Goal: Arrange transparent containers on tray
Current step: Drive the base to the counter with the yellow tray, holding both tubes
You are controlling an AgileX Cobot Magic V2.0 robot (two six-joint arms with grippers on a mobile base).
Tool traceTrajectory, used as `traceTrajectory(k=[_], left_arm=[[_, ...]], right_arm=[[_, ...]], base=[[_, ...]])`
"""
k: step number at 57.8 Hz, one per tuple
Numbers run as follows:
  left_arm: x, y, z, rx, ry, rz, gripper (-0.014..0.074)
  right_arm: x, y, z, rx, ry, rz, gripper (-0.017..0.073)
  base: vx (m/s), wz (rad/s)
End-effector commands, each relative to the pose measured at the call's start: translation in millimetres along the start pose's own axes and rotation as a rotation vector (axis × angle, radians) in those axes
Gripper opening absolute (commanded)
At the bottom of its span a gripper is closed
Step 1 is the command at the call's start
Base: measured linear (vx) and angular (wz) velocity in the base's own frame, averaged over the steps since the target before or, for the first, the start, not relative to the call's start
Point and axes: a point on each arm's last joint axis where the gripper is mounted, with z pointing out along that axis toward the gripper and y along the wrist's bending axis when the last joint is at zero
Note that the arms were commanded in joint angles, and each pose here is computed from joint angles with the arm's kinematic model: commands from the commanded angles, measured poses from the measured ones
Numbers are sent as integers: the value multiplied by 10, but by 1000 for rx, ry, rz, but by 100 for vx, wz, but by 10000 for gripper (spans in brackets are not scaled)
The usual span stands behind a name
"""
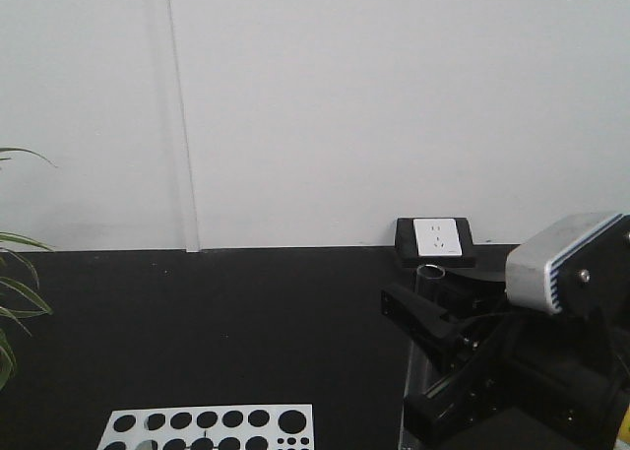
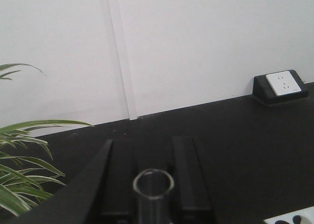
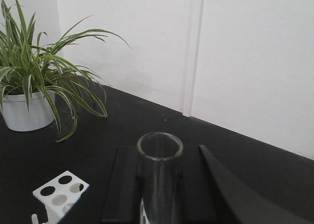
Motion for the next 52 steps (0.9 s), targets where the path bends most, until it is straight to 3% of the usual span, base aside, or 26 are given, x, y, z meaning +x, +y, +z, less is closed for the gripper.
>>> traceTrajectory(k=[1,52], left_arm=[[-165,-24,-38,23,-105,-5,-7],[-164,-24,-38,23,-104,-6,-7]], right_arm=[[-207,23,-59,-32,-112,2,-11],[-205,22,-59,-30,-109,2,-11]], base=[[0,0],[-5,1]])
